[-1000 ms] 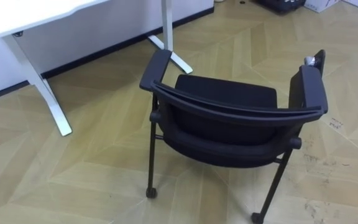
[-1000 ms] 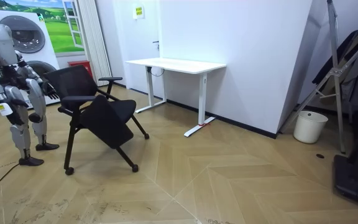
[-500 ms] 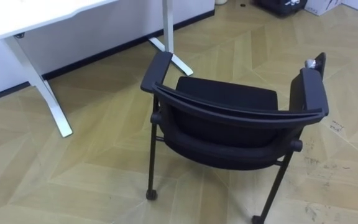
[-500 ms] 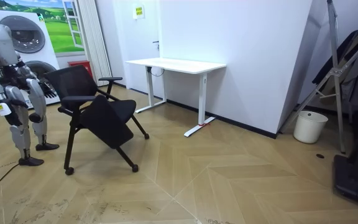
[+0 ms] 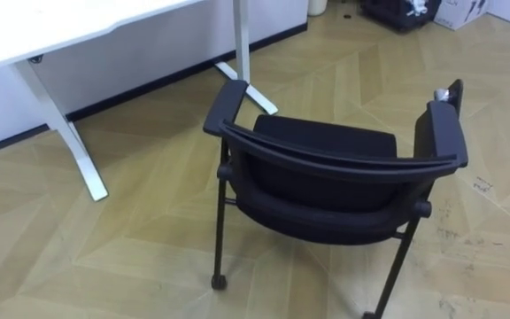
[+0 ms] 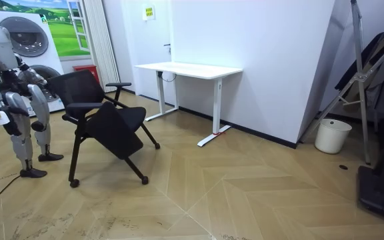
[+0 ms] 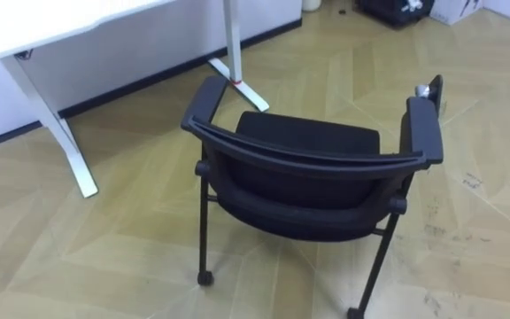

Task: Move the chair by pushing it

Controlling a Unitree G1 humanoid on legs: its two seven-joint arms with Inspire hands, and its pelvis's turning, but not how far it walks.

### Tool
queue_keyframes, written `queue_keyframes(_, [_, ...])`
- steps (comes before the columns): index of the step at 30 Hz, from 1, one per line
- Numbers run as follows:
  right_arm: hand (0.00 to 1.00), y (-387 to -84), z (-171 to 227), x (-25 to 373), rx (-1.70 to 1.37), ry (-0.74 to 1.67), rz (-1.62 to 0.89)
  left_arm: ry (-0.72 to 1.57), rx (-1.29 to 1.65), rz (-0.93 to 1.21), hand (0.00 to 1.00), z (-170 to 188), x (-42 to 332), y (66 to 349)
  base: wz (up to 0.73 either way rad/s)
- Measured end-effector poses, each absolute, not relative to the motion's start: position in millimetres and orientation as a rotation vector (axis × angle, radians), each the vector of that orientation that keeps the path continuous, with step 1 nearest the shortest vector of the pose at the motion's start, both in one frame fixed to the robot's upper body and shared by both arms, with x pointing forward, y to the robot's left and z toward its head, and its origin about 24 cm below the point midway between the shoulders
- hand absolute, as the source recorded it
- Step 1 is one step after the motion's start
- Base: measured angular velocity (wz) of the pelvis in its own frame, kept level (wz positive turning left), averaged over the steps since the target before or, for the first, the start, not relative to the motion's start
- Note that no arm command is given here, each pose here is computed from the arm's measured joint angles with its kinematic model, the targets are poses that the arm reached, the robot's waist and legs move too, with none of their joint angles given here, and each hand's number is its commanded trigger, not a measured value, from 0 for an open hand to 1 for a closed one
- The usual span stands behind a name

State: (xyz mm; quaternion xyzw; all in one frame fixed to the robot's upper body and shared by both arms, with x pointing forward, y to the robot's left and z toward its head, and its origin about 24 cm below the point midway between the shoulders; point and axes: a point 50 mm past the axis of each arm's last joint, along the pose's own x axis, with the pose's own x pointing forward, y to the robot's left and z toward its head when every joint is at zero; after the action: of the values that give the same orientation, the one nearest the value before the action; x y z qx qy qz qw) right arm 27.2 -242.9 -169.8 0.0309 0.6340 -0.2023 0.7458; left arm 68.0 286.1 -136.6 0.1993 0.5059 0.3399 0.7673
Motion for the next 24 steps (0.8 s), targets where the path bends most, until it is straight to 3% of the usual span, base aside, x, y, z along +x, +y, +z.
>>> queue_keyframes(11, [0.00, -259, -165, 29, 0.045, 1.374, -0.478, 0.622, 0.667, 0.739, 0.00, -70, 161, 299, -0.03])
queue_keyframes(19, [0.00, -256, -166, 34, 0.052, 1.363, -0.470, 0.260, 0.872, 0.646, 0.00, -10, 213, 273, 0.00])
queue_keyframes(24, [0.00, -254, -166, 36, 0.040, 1.366, -0.457, 0.145, 0.985, 0.584, 0.00, 6, 223, 256, 0.00])
